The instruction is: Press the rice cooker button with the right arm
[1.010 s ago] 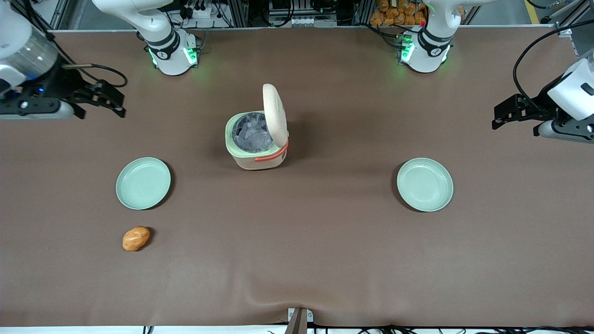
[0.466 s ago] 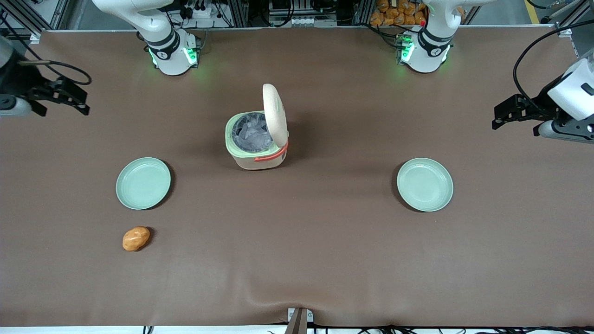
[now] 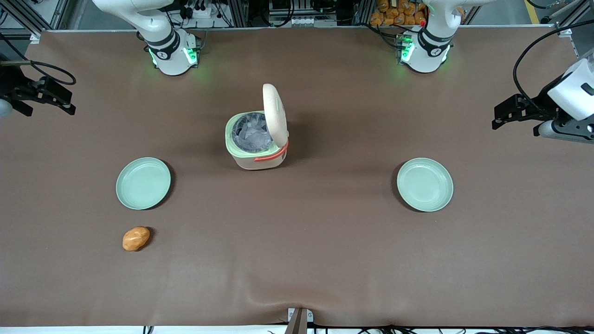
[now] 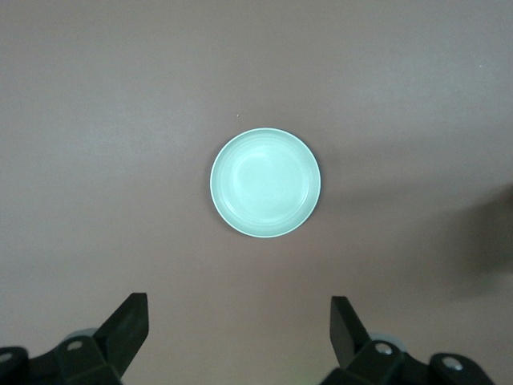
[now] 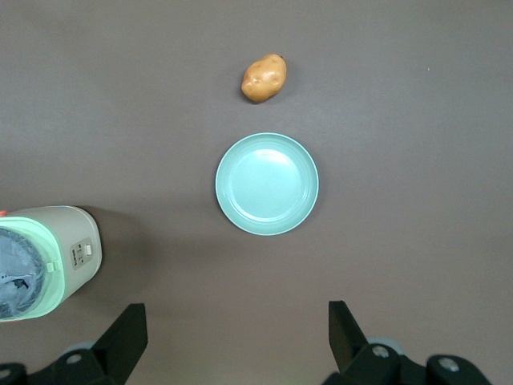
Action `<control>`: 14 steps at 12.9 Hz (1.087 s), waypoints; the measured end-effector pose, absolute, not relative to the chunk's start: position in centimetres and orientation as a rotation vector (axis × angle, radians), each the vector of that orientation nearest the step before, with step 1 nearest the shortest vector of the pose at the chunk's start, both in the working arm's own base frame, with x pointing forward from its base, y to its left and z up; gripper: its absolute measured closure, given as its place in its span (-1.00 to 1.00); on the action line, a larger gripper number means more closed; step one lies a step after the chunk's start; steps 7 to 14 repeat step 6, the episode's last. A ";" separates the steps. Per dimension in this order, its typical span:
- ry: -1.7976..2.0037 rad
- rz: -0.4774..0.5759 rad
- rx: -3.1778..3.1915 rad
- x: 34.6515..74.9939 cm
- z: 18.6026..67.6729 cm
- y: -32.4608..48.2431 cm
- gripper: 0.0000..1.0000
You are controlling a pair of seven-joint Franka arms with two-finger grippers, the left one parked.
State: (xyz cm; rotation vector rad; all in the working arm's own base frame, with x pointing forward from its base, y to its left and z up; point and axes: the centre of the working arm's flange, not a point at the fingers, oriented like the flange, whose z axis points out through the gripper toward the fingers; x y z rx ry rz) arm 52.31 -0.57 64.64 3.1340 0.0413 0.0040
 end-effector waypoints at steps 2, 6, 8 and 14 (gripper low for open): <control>0.041 0.005 3.134 52.3 64.7 -0.6 -1.00; 0.042 0.009 3.135 52.2 64.8 -0.6 -1.00; 0.042 0.009 3.135 52.2 64.8 -0.6 -1.00; 0.042 0.009 3.135 52.2 64.8 -0.6 -1.00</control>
